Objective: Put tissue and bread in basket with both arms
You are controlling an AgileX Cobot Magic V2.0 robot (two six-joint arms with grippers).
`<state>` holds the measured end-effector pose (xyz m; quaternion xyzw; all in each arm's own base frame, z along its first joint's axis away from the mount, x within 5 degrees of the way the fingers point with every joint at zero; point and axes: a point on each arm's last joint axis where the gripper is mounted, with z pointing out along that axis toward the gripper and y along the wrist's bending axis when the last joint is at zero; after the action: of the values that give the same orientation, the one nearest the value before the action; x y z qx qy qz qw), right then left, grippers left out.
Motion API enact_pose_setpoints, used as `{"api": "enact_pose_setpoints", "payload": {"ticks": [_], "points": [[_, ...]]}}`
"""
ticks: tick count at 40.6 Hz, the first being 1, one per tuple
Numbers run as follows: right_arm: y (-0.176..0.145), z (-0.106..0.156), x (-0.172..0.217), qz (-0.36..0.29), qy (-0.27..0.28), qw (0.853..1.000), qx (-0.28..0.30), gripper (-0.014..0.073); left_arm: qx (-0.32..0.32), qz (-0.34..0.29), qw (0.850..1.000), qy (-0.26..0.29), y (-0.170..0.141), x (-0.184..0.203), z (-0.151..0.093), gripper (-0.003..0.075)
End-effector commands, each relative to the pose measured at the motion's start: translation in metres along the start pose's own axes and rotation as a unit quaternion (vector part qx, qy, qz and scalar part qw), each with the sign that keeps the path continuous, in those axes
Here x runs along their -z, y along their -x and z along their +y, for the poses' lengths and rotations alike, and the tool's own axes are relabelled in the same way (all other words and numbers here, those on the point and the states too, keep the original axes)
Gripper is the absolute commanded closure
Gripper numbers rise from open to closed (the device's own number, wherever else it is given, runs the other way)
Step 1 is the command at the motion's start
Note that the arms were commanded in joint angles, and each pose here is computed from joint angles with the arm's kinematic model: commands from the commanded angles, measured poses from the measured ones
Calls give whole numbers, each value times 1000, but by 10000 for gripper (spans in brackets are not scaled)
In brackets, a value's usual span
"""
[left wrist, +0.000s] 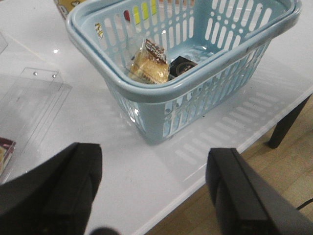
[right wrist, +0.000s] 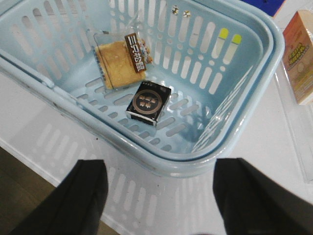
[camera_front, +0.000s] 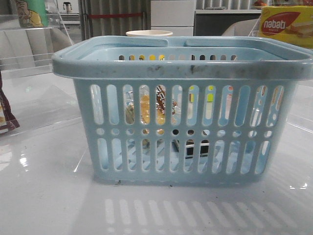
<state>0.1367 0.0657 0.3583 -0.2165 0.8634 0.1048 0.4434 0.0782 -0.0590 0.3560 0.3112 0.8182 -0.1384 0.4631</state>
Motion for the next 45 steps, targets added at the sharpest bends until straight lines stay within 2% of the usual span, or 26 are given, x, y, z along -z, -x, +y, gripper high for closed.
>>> {"api": "enact_pose_setpoints", "payload": {"ticks": [1,16,20,27,32,34,45], "points": [[8,-1,15,-41,-11,999,13,34,18,-45,999,17,4,6,3,212],[-38,3,41,-57,-10,998,12,39,21,-37,999,18,-2,2,3,215],[-42,4,42,-58,-5,998,8,125,22,-37,999,18,-2,2,3,285],[-42,4,41,-60,-3,998,6,412,22,-37,999,18,-2,2,3,484],[-42,4,42,-61,-3,998,6,538,22,-37,999,18,-2,2,3,589],[-42,4,42,-61,-3,998,6,538,22,-37,999,18,-2,2,3,629],[-42,4,41,-60,-3,998,6,538,22,-37,999,18,-2,2,3,628]]}}
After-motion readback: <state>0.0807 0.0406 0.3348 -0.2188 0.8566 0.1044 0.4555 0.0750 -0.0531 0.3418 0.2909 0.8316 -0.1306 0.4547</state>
